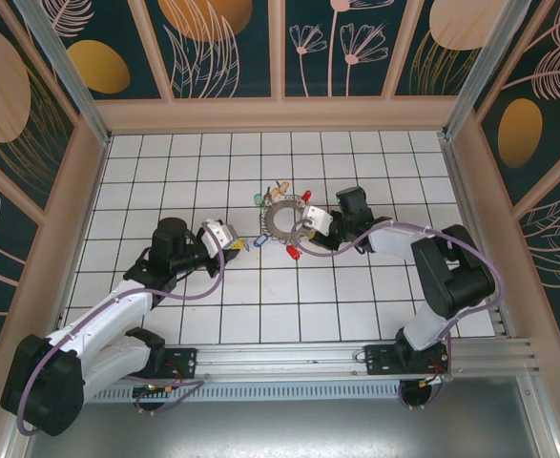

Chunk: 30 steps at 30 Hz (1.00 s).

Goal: Put the keys on the keyring

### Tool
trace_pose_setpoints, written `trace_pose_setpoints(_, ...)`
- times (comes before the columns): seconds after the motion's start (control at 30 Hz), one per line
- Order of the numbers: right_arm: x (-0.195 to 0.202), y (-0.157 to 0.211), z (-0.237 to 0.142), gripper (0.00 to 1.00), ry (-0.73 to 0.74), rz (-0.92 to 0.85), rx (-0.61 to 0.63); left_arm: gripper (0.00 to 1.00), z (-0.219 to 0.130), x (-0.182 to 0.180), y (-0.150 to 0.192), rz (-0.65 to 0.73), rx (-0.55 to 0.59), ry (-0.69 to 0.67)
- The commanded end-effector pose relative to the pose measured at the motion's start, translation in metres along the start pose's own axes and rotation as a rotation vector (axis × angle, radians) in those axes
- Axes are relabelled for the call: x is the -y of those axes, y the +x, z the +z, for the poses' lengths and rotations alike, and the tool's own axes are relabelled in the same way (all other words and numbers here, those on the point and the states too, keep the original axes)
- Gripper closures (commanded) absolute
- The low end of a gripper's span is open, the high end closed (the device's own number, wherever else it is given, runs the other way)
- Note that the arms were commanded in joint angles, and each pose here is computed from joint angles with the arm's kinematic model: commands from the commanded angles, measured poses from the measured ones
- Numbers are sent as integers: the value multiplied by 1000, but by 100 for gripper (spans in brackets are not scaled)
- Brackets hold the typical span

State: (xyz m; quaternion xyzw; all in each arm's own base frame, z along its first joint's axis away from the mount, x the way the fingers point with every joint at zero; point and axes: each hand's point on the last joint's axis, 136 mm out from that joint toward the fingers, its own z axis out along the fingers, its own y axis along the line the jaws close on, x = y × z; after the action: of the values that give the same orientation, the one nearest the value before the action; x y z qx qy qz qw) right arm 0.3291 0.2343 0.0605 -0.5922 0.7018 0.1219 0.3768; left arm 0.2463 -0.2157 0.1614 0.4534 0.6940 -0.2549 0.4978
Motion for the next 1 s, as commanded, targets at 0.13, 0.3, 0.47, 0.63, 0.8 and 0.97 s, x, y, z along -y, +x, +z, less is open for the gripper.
trace_pose_setpoints(0.13,-34,-29,1,75,-87,-132,75,100,0,2,-6,26,19,11)
trace_pose_setpoints(0.3,-47,-18,19,71,-125,-151,8,100,0,2,-6,25,19,14)
trace_pose_setpoints(0.47,-37,-5,26,67,-90,-178,-50,100,0,2,-6,26,18,12)
trace_pose_setpoints(0.63,-28,0,32,67,-60,-182,-74,100,0,2,-6,27,17,12)
trace_pose_setpoints(0.8,-24,-5,39,70,-41,-164,-57,100,0,2,-4,24,13,13)
trace_pose_setpoints(0.97,-19,-4,44,80,-13,-167,-67,100,1,3,-3,20,11,18)
